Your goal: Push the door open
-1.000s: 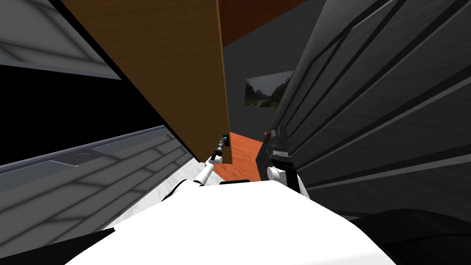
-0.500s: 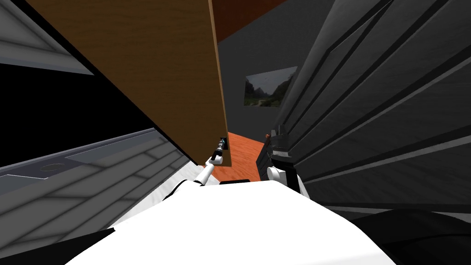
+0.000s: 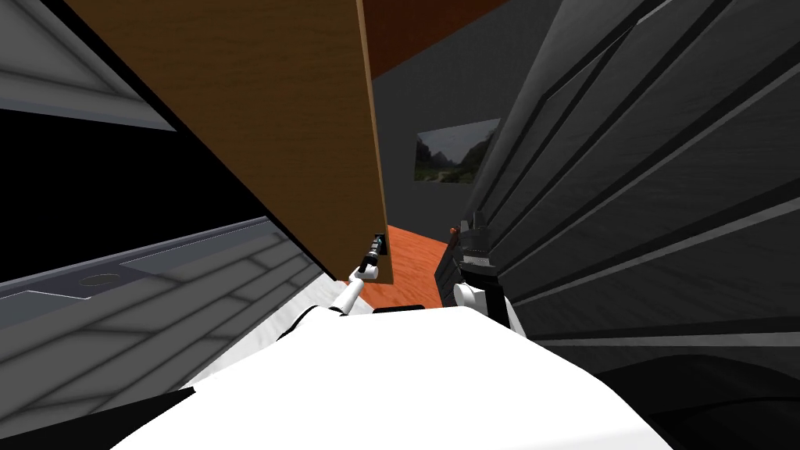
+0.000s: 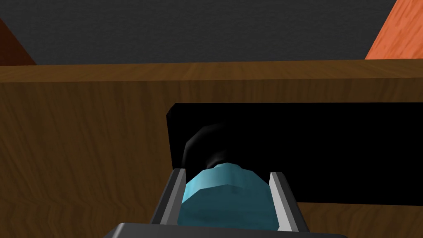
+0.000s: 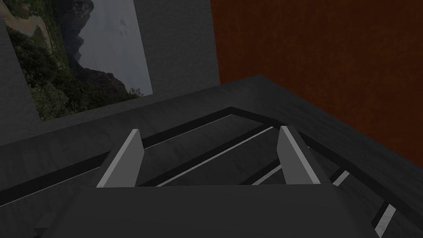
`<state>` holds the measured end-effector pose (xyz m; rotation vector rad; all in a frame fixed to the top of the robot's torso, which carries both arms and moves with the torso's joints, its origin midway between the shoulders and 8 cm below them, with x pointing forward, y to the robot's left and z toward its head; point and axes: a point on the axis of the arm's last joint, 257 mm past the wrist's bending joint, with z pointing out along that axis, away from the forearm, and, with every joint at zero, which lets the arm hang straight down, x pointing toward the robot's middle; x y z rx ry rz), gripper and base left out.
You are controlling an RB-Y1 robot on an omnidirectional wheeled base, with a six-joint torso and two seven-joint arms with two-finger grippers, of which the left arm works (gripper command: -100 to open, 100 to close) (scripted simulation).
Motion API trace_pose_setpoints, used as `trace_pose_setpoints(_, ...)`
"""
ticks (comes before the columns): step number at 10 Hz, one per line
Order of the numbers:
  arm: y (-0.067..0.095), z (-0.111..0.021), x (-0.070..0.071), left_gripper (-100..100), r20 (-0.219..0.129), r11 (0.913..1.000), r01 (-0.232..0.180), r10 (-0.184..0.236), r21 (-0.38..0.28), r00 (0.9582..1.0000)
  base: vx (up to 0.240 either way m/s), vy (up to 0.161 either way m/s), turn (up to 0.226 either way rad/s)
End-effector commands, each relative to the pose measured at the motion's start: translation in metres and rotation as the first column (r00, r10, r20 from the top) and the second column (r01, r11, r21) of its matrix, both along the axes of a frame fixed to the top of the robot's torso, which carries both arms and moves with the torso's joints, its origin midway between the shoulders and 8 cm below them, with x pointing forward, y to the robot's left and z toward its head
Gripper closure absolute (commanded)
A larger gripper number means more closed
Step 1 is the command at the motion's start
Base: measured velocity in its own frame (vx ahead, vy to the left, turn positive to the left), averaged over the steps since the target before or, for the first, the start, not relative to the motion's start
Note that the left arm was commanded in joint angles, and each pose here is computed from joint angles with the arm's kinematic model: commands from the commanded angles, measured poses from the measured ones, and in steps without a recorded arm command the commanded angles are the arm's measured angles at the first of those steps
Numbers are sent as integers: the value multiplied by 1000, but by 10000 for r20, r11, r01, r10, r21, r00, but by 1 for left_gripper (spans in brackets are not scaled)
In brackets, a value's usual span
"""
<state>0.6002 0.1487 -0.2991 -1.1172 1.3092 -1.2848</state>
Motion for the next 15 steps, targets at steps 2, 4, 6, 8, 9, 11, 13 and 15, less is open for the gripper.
trace_pose_setpoints(2, 16, 3, 4, 100, 90, 9994, -327, 326, 131, 9994, 131, 2, 20)
trace_pose_setpoints(4, 29, 5, 7, 100, 164, 9979, -609, 606, 214, 9980, 178, -28, 17)
trace_pose_setpoints(6, 29, 5, 7, 100, 164, 9979, -609, 606, 214, 9980, 121, 7, 25)
trace_pose_setpoints(8, 43, 8, 10, 100, 246, 9951, -949, 942, 286, 9952, 89, 14, 80)
trace_pose_setpoints(9, 51, 9, 12, 100, 287, 9930, -1135, 1126, 315, 9932, 199, 28, 113)
trace_pose_setpoints(11, 45, 8, 11, -100, 219, 9943, -994, 986, 397, 9949, -130, -50, 90)
trace_pose_setpoints(13, 35, 6, 11, -100, 149, 9951, -924, 919, 347, 9957, -236, -67, 70)
trace_pose_setpoints(15, 11, 4, 9, -100, 22, 9971, -756, 755, 101, 9971, -237, -68, 90)
